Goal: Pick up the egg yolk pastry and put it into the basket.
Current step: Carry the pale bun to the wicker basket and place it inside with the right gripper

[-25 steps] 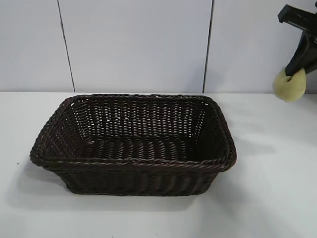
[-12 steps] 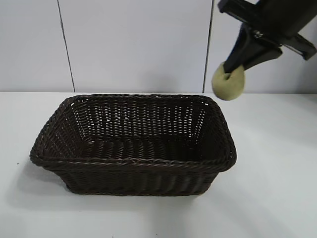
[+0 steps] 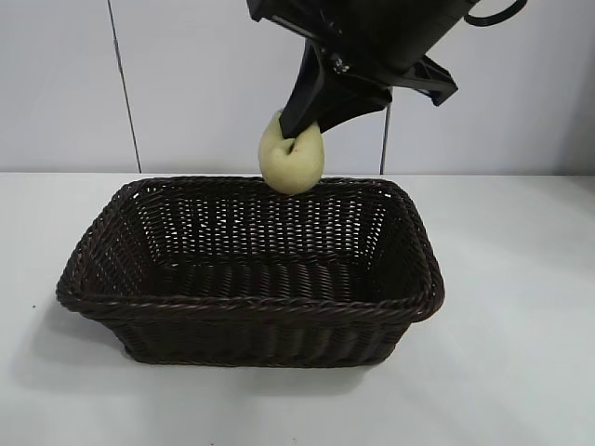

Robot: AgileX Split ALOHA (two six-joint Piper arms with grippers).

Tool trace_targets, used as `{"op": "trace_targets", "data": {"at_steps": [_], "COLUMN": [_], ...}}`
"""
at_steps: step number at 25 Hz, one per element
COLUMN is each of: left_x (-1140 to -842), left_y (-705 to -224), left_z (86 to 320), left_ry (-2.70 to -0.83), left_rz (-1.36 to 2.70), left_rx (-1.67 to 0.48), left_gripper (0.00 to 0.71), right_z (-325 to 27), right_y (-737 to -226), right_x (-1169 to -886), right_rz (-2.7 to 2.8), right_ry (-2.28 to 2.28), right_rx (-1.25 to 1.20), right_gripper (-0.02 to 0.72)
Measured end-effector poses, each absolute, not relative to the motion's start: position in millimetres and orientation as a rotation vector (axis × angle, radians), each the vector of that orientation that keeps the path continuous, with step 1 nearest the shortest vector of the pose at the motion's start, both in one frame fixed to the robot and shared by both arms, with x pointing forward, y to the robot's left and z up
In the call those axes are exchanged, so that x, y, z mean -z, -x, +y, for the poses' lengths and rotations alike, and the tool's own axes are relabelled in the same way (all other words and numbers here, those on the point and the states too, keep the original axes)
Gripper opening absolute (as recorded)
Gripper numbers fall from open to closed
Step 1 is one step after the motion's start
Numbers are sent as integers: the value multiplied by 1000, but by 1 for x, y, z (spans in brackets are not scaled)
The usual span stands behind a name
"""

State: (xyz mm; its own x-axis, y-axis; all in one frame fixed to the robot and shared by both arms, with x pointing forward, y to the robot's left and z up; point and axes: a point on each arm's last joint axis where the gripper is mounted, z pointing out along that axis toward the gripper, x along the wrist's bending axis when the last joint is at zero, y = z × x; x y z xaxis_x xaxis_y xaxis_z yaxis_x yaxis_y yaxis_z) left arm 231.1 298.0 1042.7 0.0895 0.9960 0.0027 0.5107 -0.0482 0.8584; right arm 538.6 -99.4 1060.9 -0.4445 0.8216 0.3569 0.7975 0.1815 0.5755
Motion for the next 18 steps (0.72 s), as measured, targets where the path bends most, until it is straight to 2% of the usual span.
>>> {"op": "trace_targets", "data": {"at_steps": [6, 14, 18], "left_x": [-1043, -1043, -1043], "left_y": [-231, -231, -231], "left_z": [298, 298, 298], "left_ry": [-1653, -1653, -1653], "left_rz": [1509, 1509, 1509], "left_rx": [-859, -859, -859], "left_gripper": [478, 478, 478], "right_z": [-96, -85, -83], "right_y": [-547, -569, -574], "right_x": [-1048, -978, -956], "right_rz": [2370, 2434, 2444], "right_ry": [-1654, -1767, -1796], "right_rx": [-1106, -919, -865], "right_gripper": [40, 40, 41]}}
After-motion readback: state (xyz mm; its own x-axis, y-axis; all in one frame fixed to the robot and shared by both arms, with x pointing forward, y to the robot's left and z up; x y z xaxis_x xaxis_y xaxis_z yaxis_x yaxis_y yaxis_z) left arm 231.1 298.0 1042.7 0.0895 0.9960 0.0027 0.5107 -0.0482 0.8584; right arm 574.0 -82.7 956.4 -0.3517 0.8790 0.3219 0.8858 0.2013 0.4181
